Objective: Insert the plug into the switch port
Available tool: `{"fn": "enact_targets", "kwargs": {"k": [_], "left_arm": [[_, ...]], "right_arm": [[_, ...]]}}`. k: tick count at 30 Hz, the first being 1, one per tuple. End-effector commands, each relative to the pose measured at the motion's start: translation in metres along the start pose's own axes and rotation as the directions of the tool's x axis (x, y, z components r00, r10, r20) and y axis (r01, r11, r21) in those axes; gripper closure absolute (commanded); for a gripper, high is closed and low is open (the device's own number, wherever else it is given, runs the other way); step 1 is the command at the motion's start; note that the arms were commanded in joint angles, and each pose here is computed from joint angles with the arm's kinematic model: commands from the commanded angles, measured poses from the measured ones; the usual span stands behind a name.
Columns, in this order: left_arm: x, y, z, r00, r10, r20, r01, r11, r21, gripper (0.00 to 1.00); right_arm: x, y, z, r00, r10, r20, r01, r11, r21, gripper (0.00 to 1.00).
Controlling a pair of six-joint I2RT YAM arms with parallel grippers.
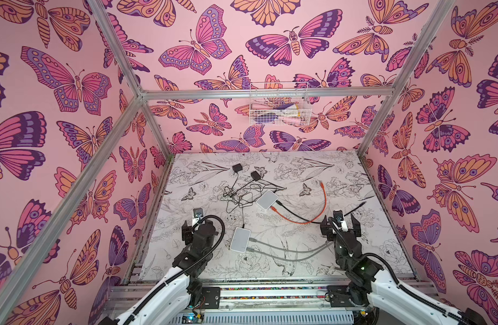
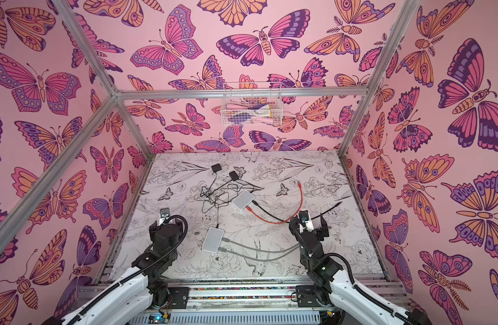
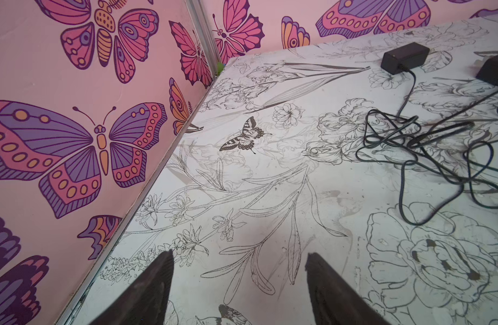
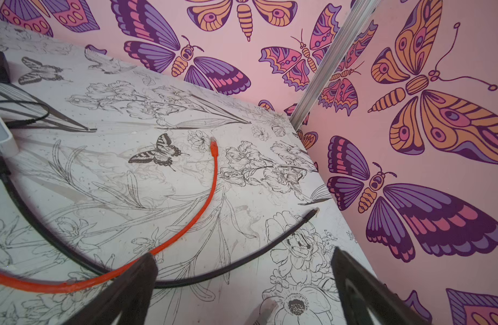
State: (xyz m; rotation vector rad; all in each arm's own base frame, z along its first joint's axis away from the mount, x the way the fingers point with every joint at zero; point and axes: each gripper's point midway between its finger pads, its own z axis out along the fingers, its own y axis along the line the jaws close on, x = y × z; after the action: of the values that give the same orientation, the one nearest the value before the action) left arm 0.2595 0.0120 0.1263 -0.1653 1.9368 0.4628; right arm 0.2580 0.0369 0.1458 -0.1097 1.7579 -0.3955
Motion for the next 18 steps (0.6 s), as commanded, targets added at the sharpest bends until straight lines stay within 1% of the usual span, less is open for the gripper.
{"fn": "enact_targets", "kwargs": {"k": [1, 2, 3, 4, 8, 13, 18], "left_arm": [[-0.003, 0.014, -0.001, 0.999, -0.032, 0.042, 0.035, 0.997, -0.063, 0.24], [-0.003, 0.015, -0.002, 0.998, -0.038, 0.049, 0.041, 0.997, -0.066, 0.23], [-0.004, 0.017, -0.003, 0.997, -0.046, 0.058, 0.05, 0.996, -0.071, 0.07], [-0.004, 0.019, -0.004, 0.997, -0.053, 0.065, 0.058, 0.995, -0.077, 0.0], [-0.006, 0.024, -0.007, 0.989, -0.088, 0.115, 0.098, 0.992, -0.082, 0.0], [-0.012, 0.025, -0.01, 0.975, -0.114, 0.189, 0.127, 0.99, -0.057, 0.0], [-0.013, 0.023, -0.01, 0.972, -0.115, 0.205, 0.128, 0.991, -0.049, 0.0]], "right_arm": [[0.001, -0.012, -0.003, 0.998, 0.037, 0.043, -0.039, 0.998, 0.048, 0.01], [0.0, -0.013, -0.005, 0.997, 0.049, 0.055, -0.052, 0.997, 0.05, 0.01], [-0.001, -0.015, -0.007, 0.996, 0.061, 0.071, -0.065, 0.997, 0.049, 0.01], [-0.001, -0.019, -0.009, 0.994, 0.072, 0.077, -0.076, 0.996, 0.055, 0.01], [0.0, -0.028, -0.012, 0.991, 0.101, 0.09, -0.109, 0.99, 0.085, 0.01], [-0.001, -0.021, -0.009, 0.992, 0.084, 0.098, -0.091, 0.994, 0.067, 0.01], [0.0, -0.025, -0.005, 0.989, 0.104, 0.105, -0.113, 0.99, 0.085, 0.01]]}}
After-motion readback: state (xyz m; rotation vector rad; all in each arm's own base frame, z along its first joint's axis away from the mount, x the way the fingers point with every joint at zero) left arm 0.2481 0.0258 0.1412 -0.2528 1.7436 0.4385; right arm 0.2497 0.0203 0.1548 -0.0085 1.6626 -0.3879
